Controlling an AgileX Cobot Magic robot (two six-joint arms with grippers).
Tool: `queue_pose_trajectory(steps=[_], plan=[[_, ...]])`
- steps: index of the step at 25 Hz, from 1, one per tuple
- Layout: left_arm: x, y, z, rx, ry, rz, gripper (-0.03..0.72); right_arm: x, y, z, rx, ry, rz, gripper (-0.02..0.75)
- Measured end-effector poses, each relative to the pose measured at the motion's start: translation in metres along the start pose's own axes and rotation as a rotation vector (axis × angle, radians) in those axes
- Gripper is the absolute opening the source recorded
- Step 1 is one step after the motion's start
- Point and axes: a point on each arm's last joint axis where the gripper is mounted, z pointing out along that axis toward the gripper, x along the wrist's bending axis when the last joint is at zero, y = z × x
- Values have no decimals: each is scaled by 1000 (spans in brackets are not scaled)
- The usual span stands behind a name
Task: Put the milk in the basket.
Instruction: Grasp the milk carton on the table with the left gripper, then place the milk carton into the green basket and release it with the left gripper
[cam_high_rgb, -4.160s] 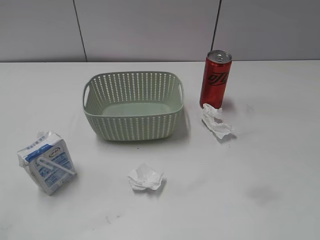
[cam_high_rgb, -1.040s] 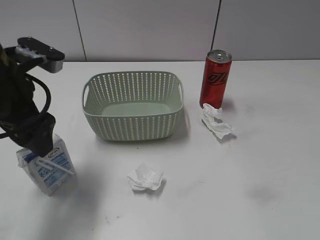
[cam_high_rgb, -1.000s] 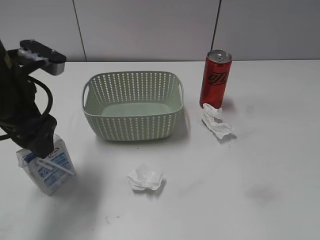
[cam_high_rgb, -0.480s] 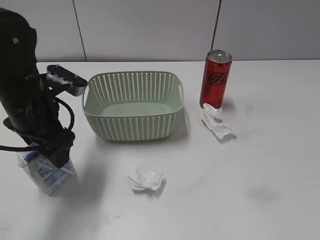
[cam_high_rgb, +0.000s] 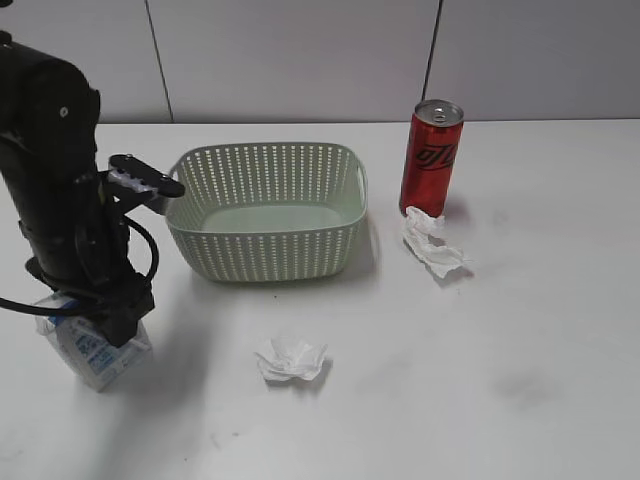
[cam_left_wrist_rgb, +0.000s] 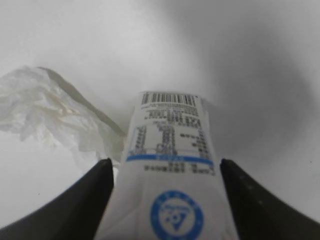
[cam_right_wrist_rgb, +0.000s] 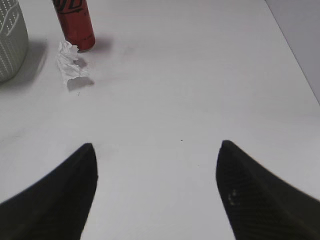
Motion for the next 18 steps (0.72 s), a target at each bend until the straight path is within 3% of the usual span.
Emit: queue_pose_trajectory(steps=[5,18], plan=[[0,0,1,7,-3,-1,336,0,0,0,0,0,0,588],[0,2,-17,77,-19,6,330,0,0,0,0,0,0,588]])
